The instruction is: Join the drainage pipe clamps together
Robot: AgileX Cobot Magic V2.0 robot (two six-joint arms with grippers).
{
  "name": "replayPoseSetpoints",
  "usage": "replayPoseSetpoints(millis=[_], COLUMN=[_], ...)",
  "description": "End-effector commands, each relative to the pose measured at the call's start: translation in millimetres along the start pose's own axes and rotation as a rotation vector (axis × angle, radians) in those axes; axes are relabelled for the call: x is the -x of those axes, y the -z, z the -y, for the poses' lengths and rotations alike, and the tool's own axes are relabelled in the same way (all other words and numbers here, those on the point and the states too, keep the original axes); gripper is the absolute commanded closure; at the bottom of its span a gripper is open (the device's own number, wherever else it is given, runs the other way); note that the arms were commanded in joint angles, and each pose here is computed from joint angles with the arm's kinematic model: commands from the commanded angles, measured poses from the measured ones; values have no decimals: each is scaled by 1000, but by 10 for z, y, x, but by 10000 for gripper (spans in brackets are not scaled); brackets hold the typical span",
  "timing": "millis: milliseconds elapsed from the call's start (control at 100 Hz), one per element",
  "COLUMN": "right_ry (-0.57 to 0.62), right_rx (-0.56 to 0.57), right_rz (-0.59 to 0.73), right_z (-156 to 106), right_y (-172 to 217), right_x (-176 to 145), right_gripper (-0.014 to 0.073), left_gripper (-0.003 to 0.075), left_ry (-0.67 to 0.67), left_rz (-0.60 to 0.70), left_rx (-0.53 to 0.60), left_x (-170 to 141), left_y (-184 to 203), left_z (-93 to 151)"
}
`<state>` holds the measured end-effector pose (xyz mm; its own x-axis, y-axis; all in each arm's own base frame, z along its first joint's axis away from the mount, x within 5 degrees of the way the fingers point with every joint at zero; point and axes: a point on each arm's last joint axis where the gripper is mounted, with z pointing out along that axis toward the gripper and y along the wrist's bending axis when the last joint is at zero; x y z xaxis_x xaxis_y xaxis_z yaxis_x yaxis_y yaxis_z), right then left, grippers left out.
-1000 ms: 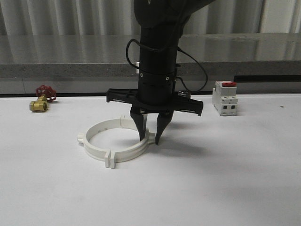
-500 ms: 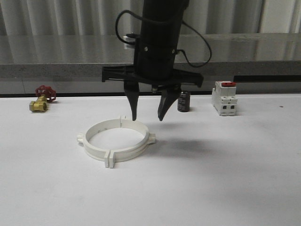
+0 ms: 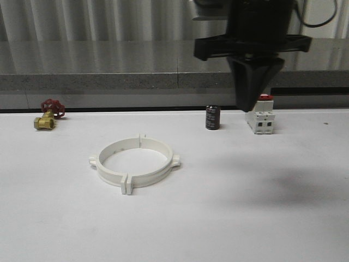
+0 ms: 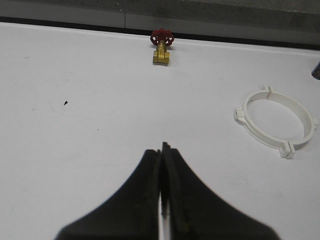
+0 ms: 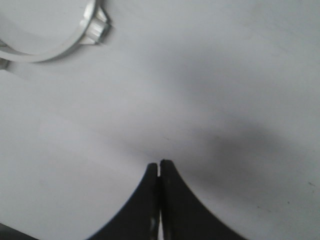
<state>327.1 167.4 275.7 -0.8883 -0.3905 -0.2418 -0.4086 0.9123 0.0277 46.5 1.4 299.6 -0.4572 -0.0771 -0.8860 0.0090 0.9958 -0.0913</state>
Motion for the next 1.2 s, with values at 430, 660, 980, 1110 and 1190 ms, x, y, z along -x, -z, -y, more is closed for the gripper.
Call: replayPoseSetpoints(millis=[430, 660, 980, 1110, 1190], right_ry=[-272, -352, -312, -298, -287], right_rx=[-119, -199, -291, -306, -317], right_rz=[367, 589, 954, 1061, 1136], right_z=[781, 811, 606, 554, 524], right_y=[856, 1087, 1216, 1132, 1086], right_x=[-1252, -1824, -2431, -2586, -2675], right_gripper=[662, 662, 662, 662, 662], left_gripper=[741, 741, 741, 741, 741], left_ry=[4, 4, 4, 4, 4], left_rz=[78, 78, 78, 78, 78], left_rx=[-13, -13, -13, -13, -13], left_x=[127, 127, 127, 127, 127], left_y=[33, 33, 33, 33, 33], left_z=[18, 18, 18, 18, 18])
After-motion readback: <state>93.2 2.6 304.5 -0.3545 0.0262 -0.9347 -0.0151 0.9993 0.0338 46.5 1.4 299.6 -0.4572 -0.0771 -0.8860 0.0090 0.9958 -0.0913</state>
